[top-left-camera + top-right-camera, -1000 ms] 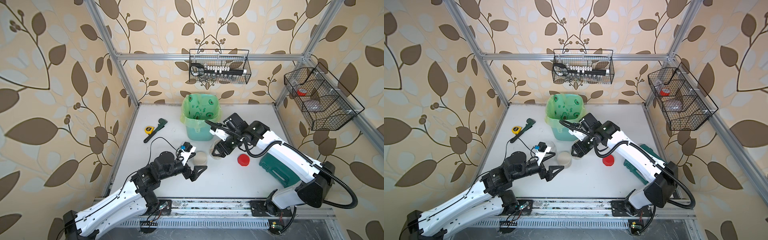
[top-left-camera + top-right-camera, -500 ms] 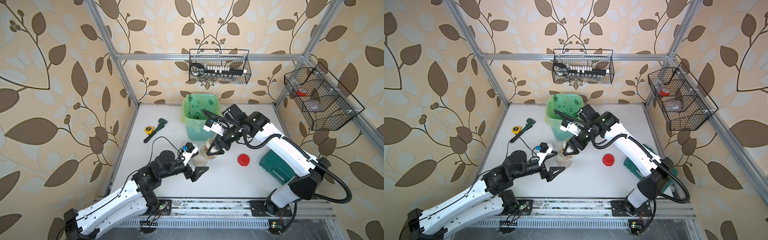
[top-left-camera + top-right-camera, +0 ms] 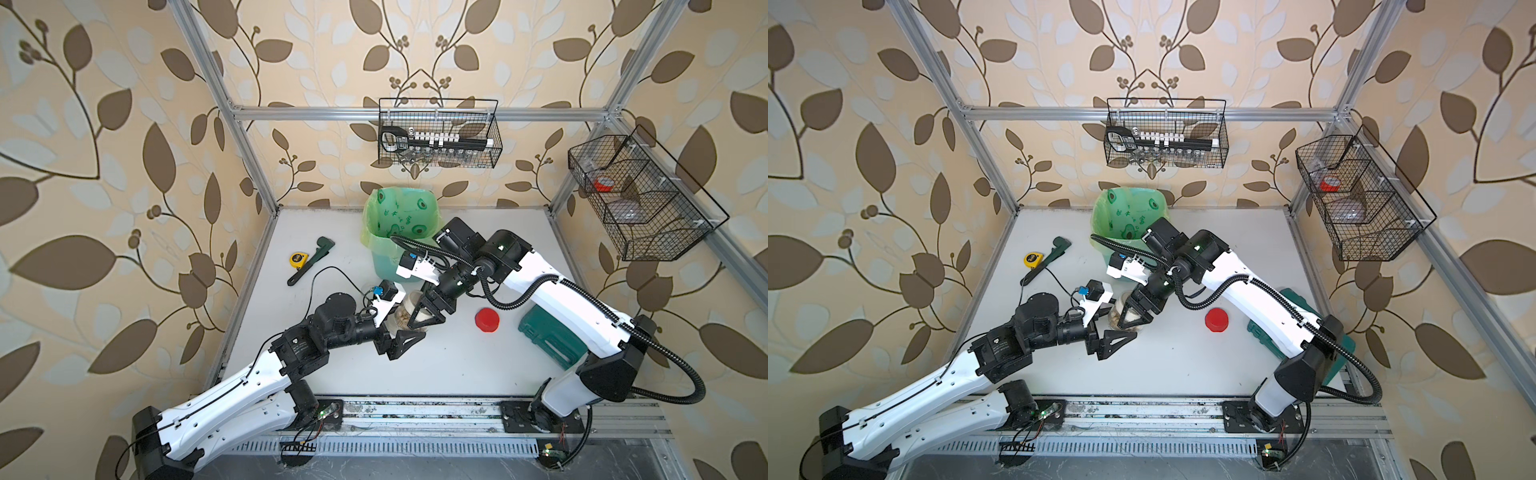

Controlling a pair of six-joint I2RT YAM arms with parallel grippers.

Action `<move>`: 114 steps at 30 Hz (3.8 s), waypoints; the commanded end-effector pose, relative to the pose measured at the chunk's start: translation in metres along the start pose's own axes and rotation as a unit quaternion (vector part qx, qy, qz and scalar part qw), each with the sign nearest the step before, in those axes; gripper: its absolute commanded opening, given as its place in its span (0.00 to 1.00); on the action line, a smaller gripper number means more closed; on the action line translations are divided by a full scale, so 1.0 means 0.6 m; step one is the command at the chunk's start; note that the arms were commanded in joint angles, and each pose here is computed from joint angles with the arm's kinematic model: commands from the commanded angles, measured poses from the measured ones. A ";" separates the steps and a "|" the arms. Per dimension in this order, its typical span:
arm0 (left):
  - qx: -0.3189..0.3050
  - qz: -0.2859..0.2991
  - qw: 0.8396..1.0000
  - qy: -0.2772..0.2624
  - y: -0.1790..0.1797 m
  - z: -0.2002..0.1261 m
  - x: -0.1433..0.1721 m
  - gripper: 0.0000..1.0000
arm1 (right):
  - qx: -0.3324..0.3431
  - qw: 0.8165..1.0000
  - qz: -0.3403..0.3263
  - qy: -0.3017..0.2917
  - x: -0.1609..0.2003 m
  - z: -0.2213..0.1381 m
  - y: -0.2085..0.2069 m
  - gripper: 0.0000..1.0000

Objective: Empty moldy peanuts from jars
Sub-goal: Pick up the jar from the center of the board.

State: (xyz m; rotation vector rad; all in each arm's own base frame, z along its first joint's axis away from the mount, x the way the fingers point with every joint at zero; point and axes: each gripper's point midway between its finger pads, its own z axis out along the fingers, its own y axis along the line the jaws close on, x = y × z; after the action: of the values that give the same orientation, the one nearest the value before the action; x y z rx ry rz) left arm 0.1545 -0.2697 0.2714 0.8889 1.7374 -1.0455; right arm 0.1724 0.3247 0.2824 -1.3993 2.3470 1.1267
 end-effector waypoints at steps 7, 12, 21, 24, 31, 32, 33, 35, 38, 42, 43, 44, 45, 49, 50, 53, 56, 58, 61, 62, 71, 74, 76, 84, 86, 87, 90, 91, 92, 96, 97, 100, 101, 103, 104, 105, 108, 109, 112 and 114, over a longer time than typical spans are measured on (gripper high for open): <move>0.017 0.014 0.999 -0.040 -0.016 -0.007 -0.048 0.68 | -0.042 0.999 -0.023 -0.004 -0.013 0.001 0.035 0.13; 0.005 0.007 0.998 -0.060 -0.008 -0.008 -0.053 0.51 | -0.032 0.998 -0.026 -0.045 -0.028 -0.014 0.039 0.57; -0.016 0.001 0.995 -0.102 0.001 -0.021 -0.077 0.23 | -0.045 0.984 -0.022 -0.170 -0.068 -0.062 0.066 0.94; -0.020 -0.003 0.993 -0.115 0.002 -0.025 -0.083 0.23 | -0.048 0.977 -0.023 -0.209 -0.075 -0.076 0.072 0.94; -0.012 -0.010 0.993 -0.121 -0.002 -0.024 -0.088 0.29 | -0.049 0.971 -0.007 -0.233 -0.077 -0.075 0.065 0.59; -0.009 -0.011 0.993 -0.118 -0.003 -0.022 -0.087 0.34 | -0.049 0.972 -0.005 -0.230 -0.076 -0.073 0.064 0.51; -0.006 -0.012 0.993 -0.116 -0.005 -0.021 -0.088 0.39 | -0.046 0.972 -0.003 -0.229 -0.076 -0.072 0.061 0.47; 0.002 -0.015 0.994 -0.111 -0.008 -0.018 -0.086 0.57 | -0.039 0.973 -0.003 -0.229 -0.076 -0.072 0.058 0.39; 0.009 -0.019 0.994 -0.109 -0.011 -0.016 -0.087 0.74 | -0.034 0.973 -0.008 -0.230 -0.077 -0.076 0.059 0.30; 0.022 -0.021 0.995 -0.095 -0.018 -0.010 -0.084 0.94 | -0.033 0.976 -0.016 -0.215 -0.069 -0.076 0.062 0.26; 0.028 -0.022 0.995 -0.091 -0.021 -0.008 -0.084 0.97 | -0.036 0.977 -0.019 -0.209 -0.067 -0.074 0.064 0.25; 0.032 -0.022 0.995 -0.087 -0.023 -0.006 -0.083 0.99 | -0.039 0.978 -0.021 -0.204 -0.065 -0.074 0.067 0.25; 0.037 -0.022 0.996 -0.083 -0.025 -0.003 -0.082 0.99 | -0.042 0.978 -0.023 -0.201 -0.063 -0.074 0.070 0.25; 0.048 -0.021 0.996 -0.074 -0.030 0.002 -0.080 0.97 | -0.042 0.982 -0.029 -0.182 -0.051 -0.071 0.074 0.25; 0.048 -0.021 0.996 -0.076 -0.030 0.002 -0.081 0.95 | -0.040 0.983 -0.031 -0.175 -0.047 -0.069 0.073 0.24; 0.054 -0.021 0.995 -0.081 -0.034 -0.003 -0.087 0.82 | -0.027 0.986 -0.034 -0.161 -0.037 -0.068 0.070 0.24; 0.061 -0.024 0.994 -0.083 -0.037 -0.005 -0.091 0.70 | -0.023 0.986 -0.040 -0.162 -0.035 -0.071 0.072 0.24; 0.069 -0.027 0.994 -0.086 -0.040 -0.006 -0.093 0.77 | -0.023 0.985 -0.042 -0.163 -0.034 -0.072 0.073 0.24; 0.078 -0.032 0.992 -0.093 -0.045 -0.007 -0.100 0.97 | -0.024 0.986 -0.039 -0.158 -0.032 -0.067 0.069 0.24; 0.081 -0.033 0.992 -0.094 -0.047 -0.009 -0.101 0.99 | -0.025 0.987 -0.039 -0.155 -0.031 -0.065 0.069 0.24; 0.083 -0.036 0.992 -0.083 -0.045 -0.005 -0.097 0.92 | -0.021 0.987 -0.044 -0.153 -0.030 -0.066 0.070 0.23; 0.092 -0.042 0.992 -0.078 -0.047 0.001 -0.095 0.77 | -0.020 0.988 -0.044 -0.149 -0.031 -0.062 0.070 0.23; 0.098 -0.044 0.992 -0.072 -0.049 0.005 -0.093 0.76 | -0.019 0.988 -0.044 -0.146 -0.031 -0.061 0.069 0.23; 0.110 -0.050 0.991 -0.052 -0.053 0.012 -0.084 0.95 | -0.007 0.989 -0.047 -0.140 -0.026 -0.064 0.067 0.23; 0.113 -0.049 0.991 -0.049 -0.054 0.013 -0.082 0.95 | -0.005 0.989 -0.049 -0.140 -0.026 -0.064 0.067 0.23; 0.114 -0.050 0.991 -0.048 -0.054 0.012 -0.081 0.95 | -0.003 0.989 -0.050 -0.141 -0.027 -0.066 0.067 0.23; 0.114 -0.052 0.991 -0.046 -0.054 0.013 -0.078 0.99 | 0.003 0.988 -0.054 -0.147 -0.031 -0.071 0.068 0.23; 0.115 -0.054 0.991 -0.045 -0.054 0.013 -0.076 0.99 | 0.004 0.987 -0.054 -0.150 -0.032 -0.073 0.068 0.23; 0.116 -0.054 0.991 -0.047 -0.055 0.012 -0.076 0.99 | 0.003 0.987 -0.056 -0.151 -0.033 -0.074 0.069 0.23; 0.115 -0.053 0.991 -0.048 -0.055 0.009 -0.073 0.97 | -0.002 0.987 -0.054 -0.154 -0.035 -0.073 0.069 0.22; 0.115 -0.052 0.991 -0.049 -0.054 0.009 -0.073 0.95 | -0.002 0.987 -0.051 -0.152 -0.035 -0.072 0.066 0.22; 0.110 -0.050 0.991 -0.050 -0.051 0.009 -0.073 0.86 | -0.009 0.988 -0.050 -0.149 -0.035 -0.069 0.067 0.22; 0.109 -0.049 0.991 -0.051 -0.051 0.009 -0.075 0.81 | -0.013 0.988 -0.050 -0.148 -0.034 -0.067 0.068 0.22; 0.110 -0.047 0.991 -0.053 -0.052 0.009 -0.077 0.77 | -0.013 0.987 -0.052 -0.152 -0.035 -0.071 0.071 0.22; 0.111 -0.046 0.991 -0.055 -0.053 0.008 -0.077 0.79 | -0.011 0.987 -0.052 -0.155 -0.035 -0.074 0.071 0.22; 0.112 -0.046 0.991 -0.055 -0.053 0.008 -0.078 0.80 | -0.012 0.986 -0.051 -0.156 -0.036 -0.076 0.071 0.22; 0.110 -0.047 0.991 -0.056 -0.051 0.009 -0.077 0.69 | -0.021 0.986 -0.051 -0.159 -0.037 -0.079 0.077 0.24; 0.108 -0.047 0.991 -0.060 -0.050 0.008 -0.078 0.63 | -0.026 0.986 -0.051 -0.158 -0.036 -0.078 0.079 0.25; 0.102 -0.043 0.991 -0.070 -0.048 0.005 -0.086 0.53 | -0.036 0.986 -0.050 -0.155 -0.033 -0.074 0.082 0.34; 0.091 -0.038 0.992 -0.078 -0.043 0.004 -0.089 0.45 | -0.032 0.986 -0.048 -0.158 -0.033 -0.074 0.079 0.57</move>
State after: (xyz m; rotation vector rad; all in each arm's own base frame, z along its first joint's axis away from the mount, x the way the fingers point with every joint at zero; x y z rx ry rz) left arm 0.1416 -0.2947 0.3012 0.8974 1.6730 -1.3379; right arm 0.1627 0.3152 0.3266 -1.1952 2.1254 1.2170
